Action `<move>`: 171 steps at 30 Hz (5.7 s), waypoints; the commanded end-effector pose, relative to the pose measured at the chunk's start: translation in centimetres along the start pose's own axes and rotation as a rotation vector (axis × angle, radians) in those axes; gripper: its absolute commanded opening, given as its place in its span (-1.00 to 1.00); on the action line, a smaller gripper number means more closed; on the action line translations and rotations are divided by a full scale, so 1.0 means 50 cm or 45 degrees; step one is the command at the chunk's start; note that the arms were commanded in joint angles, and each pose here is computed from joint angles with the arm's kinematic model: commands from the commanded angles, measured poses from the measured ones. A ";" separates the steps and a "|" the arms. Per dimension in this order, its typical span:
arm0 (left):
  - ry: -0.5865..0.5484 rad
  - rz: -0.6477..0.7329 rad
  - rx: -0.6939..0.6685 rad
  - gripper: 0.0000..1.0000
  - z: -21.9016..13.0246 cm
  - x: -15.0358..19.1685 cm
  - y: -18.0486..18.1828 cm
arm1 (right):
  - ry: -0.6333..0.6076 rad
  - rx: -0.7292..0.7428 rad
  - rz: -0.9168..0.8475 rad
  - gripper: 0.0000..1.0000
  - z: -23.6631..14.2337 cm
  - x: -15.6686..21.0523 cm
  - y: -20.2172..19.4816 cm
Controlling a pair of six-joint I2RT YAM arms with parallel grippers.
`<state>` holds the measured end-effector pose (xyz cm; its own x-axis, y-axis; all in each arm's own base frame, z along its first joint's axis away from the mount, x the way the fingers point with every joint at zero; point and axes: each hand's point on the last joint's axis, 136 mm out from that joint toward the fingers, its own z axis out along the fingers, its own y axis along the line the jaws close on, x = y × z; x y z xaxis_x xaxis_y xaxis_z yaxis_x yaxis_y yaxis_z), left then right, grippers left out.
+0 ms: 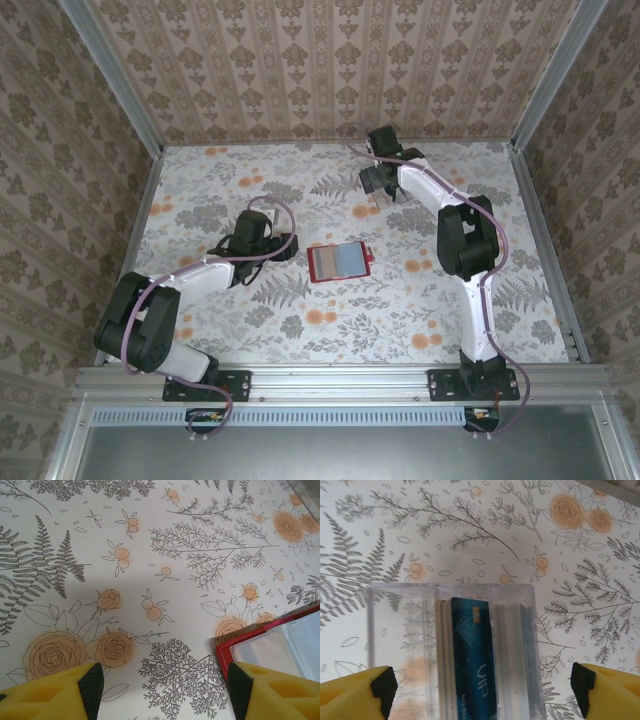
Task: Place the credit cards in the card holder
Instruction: Pick up the credit card from the storage box, then insert the credit card into the card slot.
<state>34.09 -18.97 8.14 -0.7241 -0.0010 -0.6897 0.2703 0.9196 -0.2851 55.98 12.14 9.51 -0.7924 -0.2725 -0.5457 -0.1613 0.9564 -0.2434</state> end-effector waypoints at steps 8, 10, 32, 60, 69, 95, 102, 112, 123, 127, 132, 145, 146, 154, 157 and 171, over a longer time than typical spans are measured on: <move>0.001 0.044 -0.042 0.38 -0.006 -0.005 0.007 | 0.106 -0.008 0.002 0.50 0.021 0.042 -0.042; 0.004 0.042 -0.049 0.38 -0.007 -0.004 0.009 | 0.120 -0.009 -0.018 0.51 0.032 0.047 -0.043; 0.036 0.043 -0.069 0.37 0.004 -0.001 0.011 | 0.069 0.195 -0.085 0.21 -0.010 0.013 -0.107; 0.120 0.034 -0.039 0.36 0.032 0.014 0.002 | 0.055 0.182 -0.140 -0.57 -0.031 -0.002 -0.101; 0.189 0.028 -0.011 0.34 0.052 0.026 -0.007 | 0.042 0.151 -0.124 -0.92 -0.049 -0.008 -0.093; 0.189 0.016 0.163 0.34 0.049 0.032 -0.062 | -0.123 -0.804 0.483 -1.00 -0.306 0.058 0.100; 0.192 -0.040 0.220 0.28 0.061 0.048 -0.082 | -0.010 -1.297 0.621 -1.00 -0.328 0.167 0.218; 0.164 -0.140 0.314 0.10 0.067 0.066 -0.109 | 0.184 -1.468 0.676 -1.00 -0.261 0.269 0.289; 0.245 -0.073 0.321 0.08 0.052 0.123 -0.142 | 0.313 -1.444 0.723 -1.00 -0.201 0.338 0.333; 0.250 -0.060 0.315 -0.14 0.054 0.125 -0.143 | 0.333 -1.436 0.727 -1.00 -0.193 0.349 0.336; 0.267 -0.051 0.275 -0.29 0.056 0.125 -0.133 | 0.319 -1.415 0.737 -1.00 -0.188 0.356 0.337; 0.293 -0.056 0.238 -0.55 0.069 0.124 -0.120 | 0.217 -1.319 0.776 -1.00 -0.180 0.342 0.373; 0.297 -0.046 0.238 -0.58 0.070 0.124 -0.120 | 0.202 -1.300 0.777 -1.00 -0.178 0.340 0.372; 0.323 -0.061 0.202 -0.75 0.075 0.131 -0.105 | 0.119 -1.244 0.820 -1.00 -0.168 0.332 0.356; 0.327 -0.071 0.179 -0.83 0.076 0.132 -0.096 | 0.110 -1.229 0.825 -1.00 -0.168 0.334 0.351; 0.355 -0.086 0.193 -1.00 0.082 0.138 -0.099 | 0.065 -1.213 0.914 -1.00 -0.167 0.330 0.344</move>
<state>30.11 -25.00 2.26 -0.8764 0.0603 -0.4779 0.2937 0.8533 -0.4309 34.93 25.49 3.27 -0.9168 0.2943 -0.2701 -0.0576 0.5716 0.8185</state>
